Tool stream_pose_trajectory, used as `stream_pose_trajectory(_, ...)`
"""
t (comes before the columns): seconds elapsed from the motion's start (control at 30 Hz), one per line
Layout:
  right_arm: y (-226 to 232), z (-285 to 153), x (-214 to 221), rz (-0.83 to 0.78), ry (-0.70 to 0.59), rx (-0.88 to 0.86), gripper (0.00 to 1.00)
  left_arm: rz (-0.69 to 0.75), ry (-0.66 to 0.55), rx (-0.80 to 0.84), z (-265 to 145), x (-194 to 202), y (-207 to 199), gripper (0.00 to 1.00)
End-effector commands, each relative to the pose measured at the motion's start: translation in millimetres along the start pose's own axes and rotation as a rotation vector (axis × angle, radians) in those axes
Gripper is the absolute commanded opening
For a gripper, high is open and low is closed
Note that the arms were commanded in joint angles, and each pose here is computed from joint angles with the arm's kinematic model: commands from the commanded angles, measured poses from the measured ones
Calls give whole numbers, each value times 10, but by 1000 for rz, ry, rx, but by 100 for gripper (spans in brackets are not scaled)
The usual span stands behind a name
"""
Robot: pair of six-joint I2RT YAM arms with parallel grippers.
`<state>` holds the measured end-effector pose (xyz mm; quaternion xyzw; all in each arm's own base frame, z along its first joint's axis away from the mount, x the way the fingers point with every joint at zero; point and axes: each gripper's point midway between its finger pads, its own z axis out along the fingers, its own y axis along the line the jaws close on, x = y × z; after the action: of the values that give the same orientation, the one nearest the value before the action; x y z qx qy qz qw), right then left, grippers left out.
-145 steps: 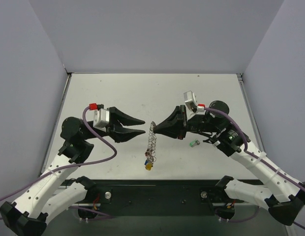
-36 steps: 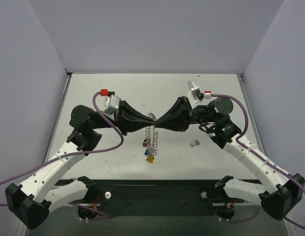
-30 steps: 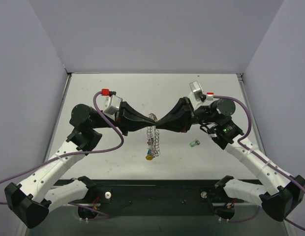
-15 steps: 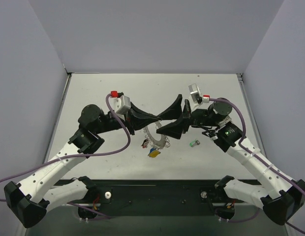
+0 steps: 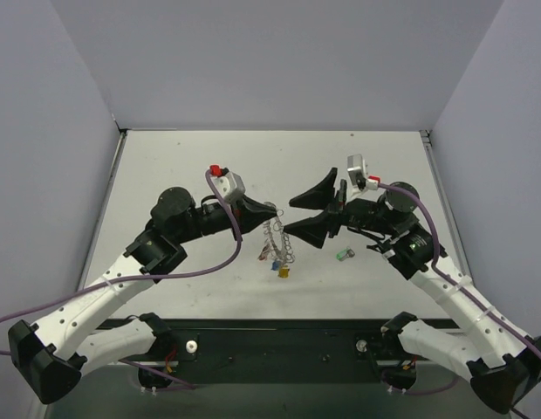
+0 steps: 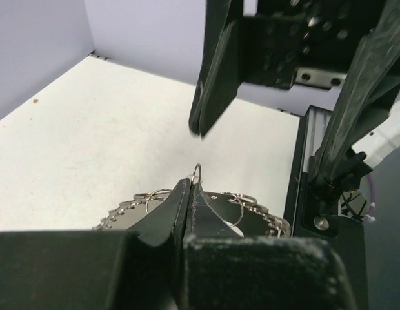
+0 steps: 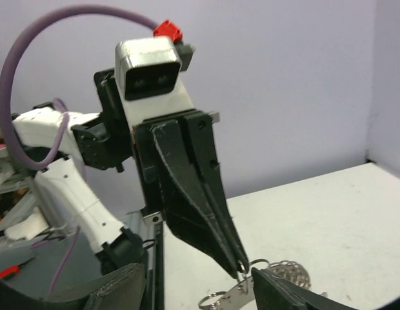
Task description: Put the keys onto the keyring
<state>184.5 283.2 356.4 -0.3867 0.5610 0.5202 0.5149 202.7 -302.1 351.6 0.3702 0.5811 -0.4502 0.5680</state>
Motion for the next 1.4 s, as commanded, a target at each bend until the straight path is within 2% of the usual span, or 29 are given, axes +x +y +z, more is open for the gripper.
stream_pose_trajectory(0.0, -205, -184, -267, -86, -118, 160, 70, 59, -50, -67, -90, -170, 59, 0)
stream_pose_trajectory(0.13, -358, -283, -274, -71, -145, 250, 74, 63, -42, -79, -117, -132, 69, 0)
stream_pose_trajectory(0.3, -318, -221, -198, -58, -115, 189, 73, 62, -32, -83, -143, -95, 67, 0)
stream_pose_trajectory(0.5, -236, -109, -110, -33, -72, 79, 70, 60, -13, -93, -162, -33, 82, 0)
stream_pose_trajectory(0.63, -195, -37, -43, 3, -46, 13, 63, 52, -3, -91, -161, -2, 77, 0)
stream_pose_trajectory(0.8, -265, -41, -2, 15, -36, 51, 62, 44, 19, -118, -178, 60, 121, 0)
stream_pose_trajectory(0.97, -689, -163, 263, 133, -20, 295, 63, 15, 63, -172, -240, 310, 209, 0)
stream_pose_trajectory(1.1, -1040, -385, 608, 272, 3, 506, 72, -14, 106, -220, -346, 531, 260, 0)
stream_pose_trajectory(1.17, -1252, -594, 866, 335, 33, 653, 74, -40, 164, -260, -438, 720, 297, 0)
stream_pose_trajectory(1.37, -1682, -1458, 1464, 478, 124, 1156, 76, -78, 152, -371, -741, 850, 336, 0)
